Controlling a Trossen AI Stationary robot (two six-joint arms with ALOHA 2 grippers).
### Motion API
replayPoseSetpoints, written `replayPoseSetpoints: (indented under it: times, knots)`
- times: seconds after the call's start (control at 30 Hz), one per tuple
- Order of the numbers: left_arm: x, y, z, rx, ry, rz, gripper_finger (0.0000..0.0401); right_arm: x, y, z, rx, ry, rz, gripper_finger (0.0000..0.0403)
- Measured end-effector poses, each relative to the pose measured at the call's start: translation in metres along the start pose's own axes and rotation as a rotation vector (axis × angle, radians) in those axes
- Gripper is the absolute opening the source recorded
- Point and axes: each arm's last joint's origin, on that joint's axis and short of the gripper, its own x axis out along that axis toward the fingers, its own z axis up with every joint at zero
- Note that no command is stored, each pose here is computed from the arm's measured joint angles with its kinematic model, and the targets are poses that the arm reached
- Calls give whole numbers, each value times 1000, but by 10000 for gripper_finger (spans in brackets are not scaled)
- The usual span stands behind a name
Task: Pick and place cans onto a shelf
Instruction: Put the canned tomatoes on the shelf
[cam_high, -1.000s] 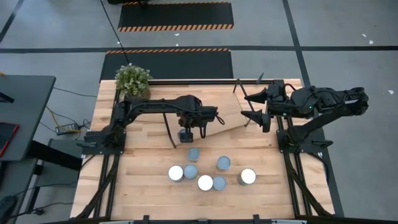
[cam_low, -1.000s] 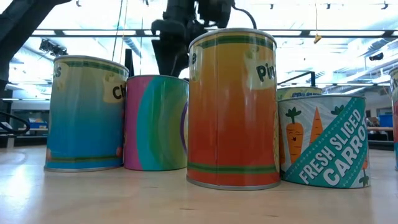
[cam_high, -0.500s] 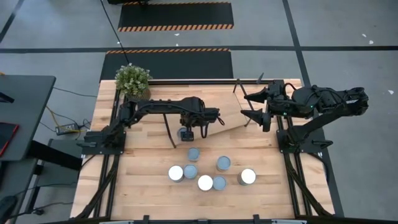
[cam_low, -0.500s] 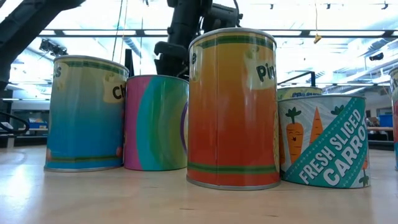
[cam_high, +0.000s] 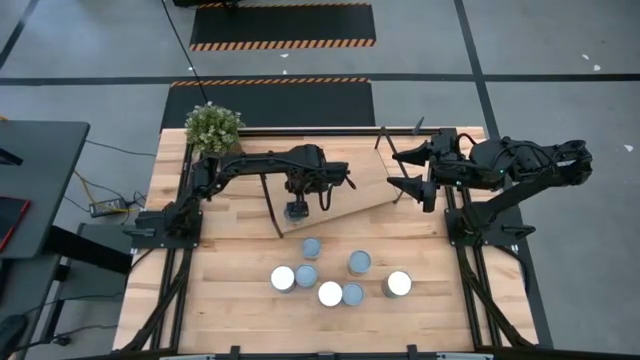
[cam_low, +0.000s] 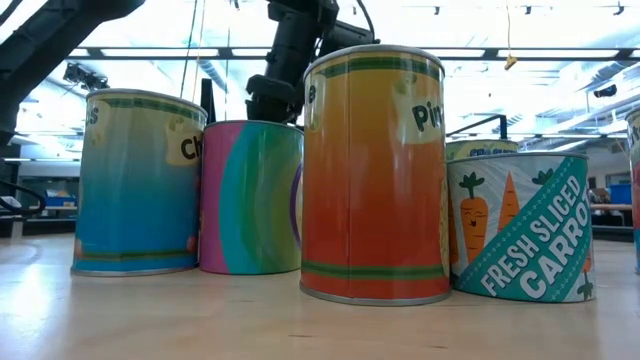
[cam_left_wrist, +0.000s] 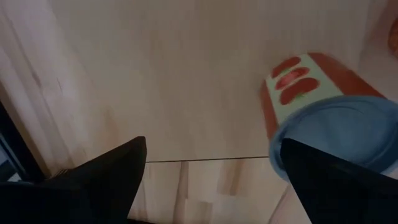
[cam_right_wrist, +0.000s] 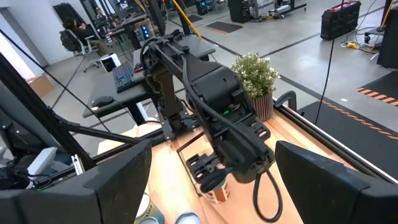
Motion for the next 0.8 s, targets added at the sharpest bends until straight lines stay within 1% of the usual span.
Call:
replayPoseSetpoints:
  times: [0.2,0.5,0.6,0.8]
  knots:
    - [1,10,-2,-27,2,-6,375,0,0,0,4,0,0,348]
    - [1,10,-2,-58,0,-36,375,0,0,0,10,-3,1,348]
    - [-3,7,-4,-25,-16,-84,375,0,0,0,9,-3,1,348]
    - [-9,-3,-5,86,-34,-84,375,0,0,1,9,-6,3,348]
